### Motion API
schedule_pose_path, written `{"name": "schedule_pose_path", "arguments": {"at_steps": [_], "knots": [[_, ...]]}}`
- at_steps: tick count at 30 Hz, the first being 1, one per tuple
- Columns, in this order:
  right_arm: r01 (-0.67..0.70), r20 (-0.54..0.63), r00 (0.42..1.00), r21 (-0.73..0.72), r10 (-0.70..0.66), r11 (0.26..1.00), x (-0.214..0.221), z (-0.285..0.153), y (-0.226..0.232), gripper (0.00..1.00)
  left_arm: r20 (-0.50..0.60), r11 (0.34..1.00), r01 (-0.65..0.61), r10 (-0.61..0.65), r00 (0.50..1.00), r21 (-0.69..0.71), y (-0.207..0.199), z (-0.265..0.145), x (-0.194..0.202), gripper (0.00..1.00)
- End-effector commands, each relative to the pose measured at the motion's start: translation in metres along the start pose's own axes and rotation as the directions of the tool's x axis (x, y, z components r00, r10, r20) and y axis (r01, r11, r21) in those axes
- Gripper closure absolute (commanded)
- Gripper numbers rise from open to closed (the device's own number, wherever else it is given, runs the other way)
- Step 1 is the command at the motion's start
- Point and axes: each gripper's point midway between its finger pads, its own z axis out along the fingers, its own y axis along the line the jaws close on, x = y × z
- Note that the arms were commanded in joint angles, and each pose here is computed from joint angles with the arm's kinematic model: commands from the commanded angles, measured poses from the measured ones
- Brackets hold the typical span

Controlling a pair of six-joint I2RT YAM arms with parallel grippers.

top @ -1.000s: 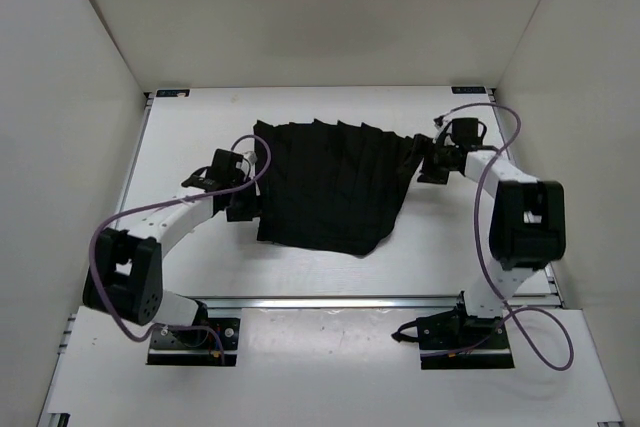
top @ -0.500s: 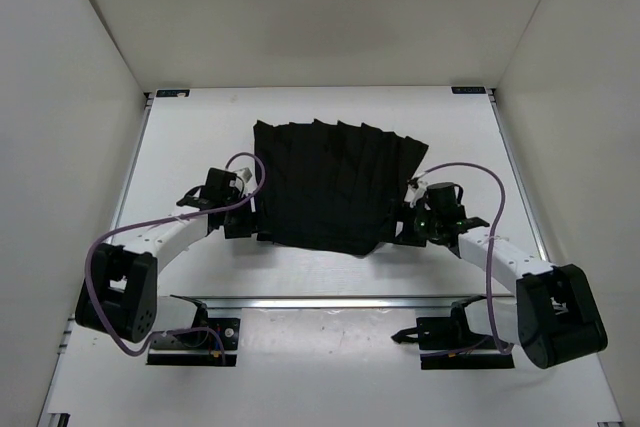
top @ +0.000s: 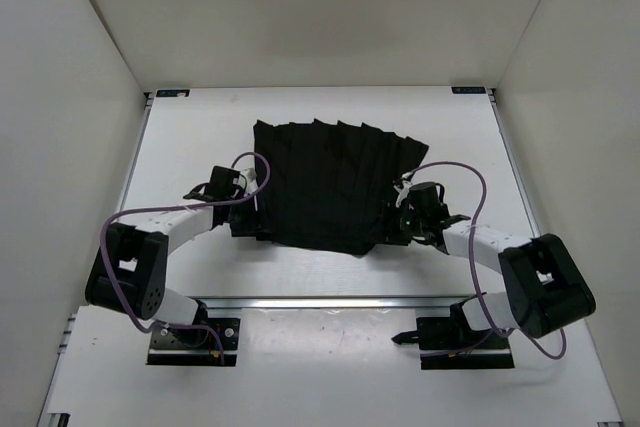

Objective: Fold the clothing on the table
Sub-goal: Fold the skirt

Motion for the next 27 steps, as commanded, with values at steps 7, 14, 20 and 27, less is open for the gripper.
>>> {"name": "schedule_pose_path", "arguments": {"at_steps": [7,14,20,27], "knots": [[-0.008,0.059,0.998,0.001,0.008,1.0,-0.039,0.007,-0.001,0.93,-0.009,0.999,-0.013,0.013,1.0,0.043,-0.013,0.008,-0.003,0.63],[-0.031,0.139,0.99,-0.011,0.032,0.999,-0.069,-0.016,-0.011,1.0,0.004,0.998,-0.006,0.006,1.0,0.06,-0.027,0.002,0.0,1.0],[-0.07,0.084,0.994,0.024,0.068,0.997,-0.045,-0.035,-0.027,1.0,-0.008,0.997,0.0,0.001,1.0,0.075,-0.039,-0.008,0.028,1.0],[-0.096,0.007,0.995,-0.003,0.096,0.995,-0.007,-0.04,-0.024,1.0,-0.009,0.998,0.046,-0.046,0.999,0.044,-0.021,-0.025,0.047,1.0]]}}
